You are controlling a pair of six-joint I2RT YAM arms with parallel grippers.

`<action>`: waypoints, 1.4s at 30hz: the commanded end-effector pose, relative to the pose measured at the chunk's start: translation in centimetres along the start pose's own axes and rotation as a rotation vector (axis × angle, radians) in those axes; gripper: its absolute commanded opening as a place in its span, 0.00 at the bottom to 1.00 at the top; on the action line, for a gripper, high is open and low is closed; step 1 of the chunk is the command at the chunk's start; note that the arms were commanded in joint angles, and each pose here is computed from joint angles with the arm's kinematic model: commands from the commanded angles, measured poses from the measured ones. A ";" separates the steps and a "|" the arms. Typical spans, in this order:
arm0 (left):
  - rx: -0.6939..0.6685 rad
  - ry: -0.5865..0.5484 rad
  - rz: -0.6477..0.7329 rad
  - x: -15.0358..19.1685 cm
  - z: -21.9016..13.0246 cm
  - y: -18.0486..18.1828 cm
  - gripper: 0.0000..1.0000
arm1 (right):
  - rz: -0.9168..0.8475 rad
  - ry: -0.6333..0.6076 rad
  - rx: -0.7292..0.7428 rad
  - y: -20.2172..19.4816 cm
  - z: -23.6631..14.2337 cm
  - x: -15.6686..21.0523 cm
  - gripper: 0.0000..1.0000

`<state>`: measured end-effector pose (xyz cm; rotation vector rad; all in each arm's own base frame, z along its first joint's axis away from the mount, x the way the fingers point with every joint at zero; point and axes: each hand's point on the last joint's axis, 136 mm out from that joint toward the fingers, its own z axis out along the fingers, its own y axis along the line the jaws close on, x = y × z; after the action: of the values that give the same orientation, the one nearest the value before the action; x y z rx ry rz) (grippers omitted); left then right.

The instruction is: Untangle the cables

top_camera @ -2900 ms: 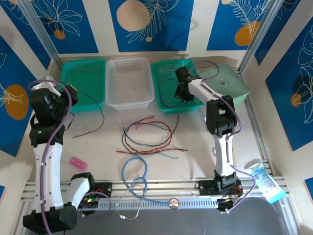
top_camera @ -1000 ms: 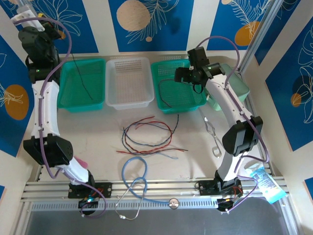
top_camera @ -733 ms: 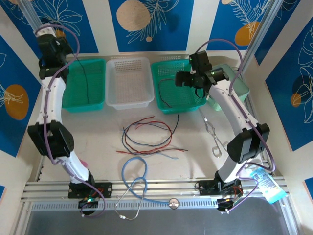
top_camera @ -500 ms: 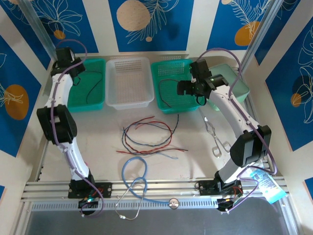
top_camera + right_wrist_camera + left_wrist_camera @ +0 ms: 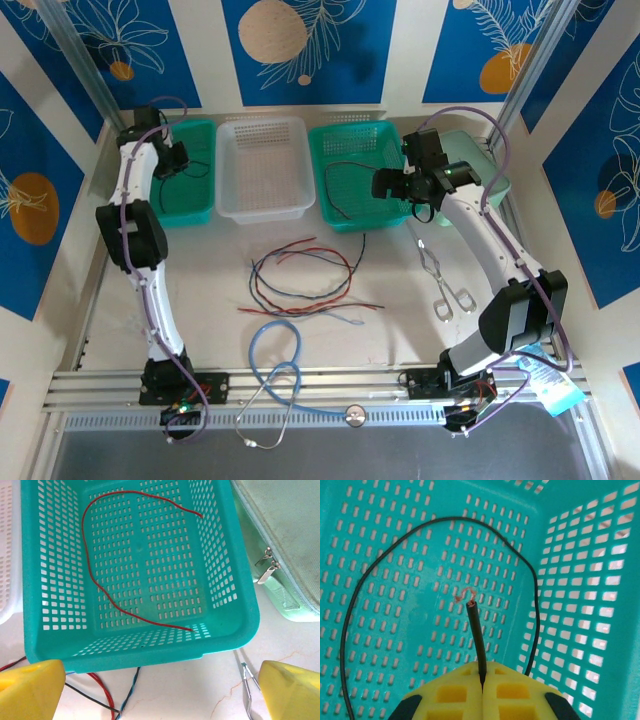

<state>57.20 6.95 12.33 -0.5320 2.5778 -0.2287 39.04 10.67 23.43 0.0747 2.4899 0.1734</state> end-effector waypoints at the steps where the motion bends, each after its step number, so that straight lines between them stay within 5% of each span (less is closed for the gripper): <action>1: 0.014 0.137 -0.009 3.2 2.4 0.9 0.00 | 0.012 -0.030 -0.040 0.5 -1.6 -0.5 0.99; 3: 0.011 0.157 -0.002 3.7 2.7 1.0 0.02 | 0.007 -0.041 -0.027 0.0 -1.6 -0.5 0.99; 6: 0.002 0.165 -0.005 4.0 2.7 1.5 0.37 | 0.050 -0.028 -0.011 -1.1 -1.5 -0.3 0.99; 9: 0.008 0.104 0.009 2.4 0.5 0.8 0.56 | 0.071 -0.048 -0.036 -0.8 -2.5 -0.4 0.99; 16: 0.011 -0.106 0.088 -1.6 -8.3 -1.9 0.66 | 0.103 -0.060 -0.042 -0.8 -4.5 0.6 0.99; 22: 0.089 -0.207 0.178 -0.1 -15.6 -5.7 0.65 | 0.180 -0.013 -0.127 0.7 -5.0 4.4 0.94; 29: 0.216 -0.161 0.384 9.9 -18.9 -12.4 0.65 | 0.212 0.139 -0.112 2.1 -2.4 10.8 0.87; 36: 0.365 -0.048 0.476 22.9 -17.9 -17.4 0.64 | 0.260 0.263 -0.090 2.7 0.6 16.5 0.64; 42: 0.450 0.018 0.498 30.2 -18.7 -20.2 0.64 | 0.256 0.329 -0.087 3.5 2.9 19.6 0.53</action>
<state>30.70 -20.91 18.14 0.3389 2.5667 -0.5205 25.15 14.95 10.71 0.3288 2.7891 0.3686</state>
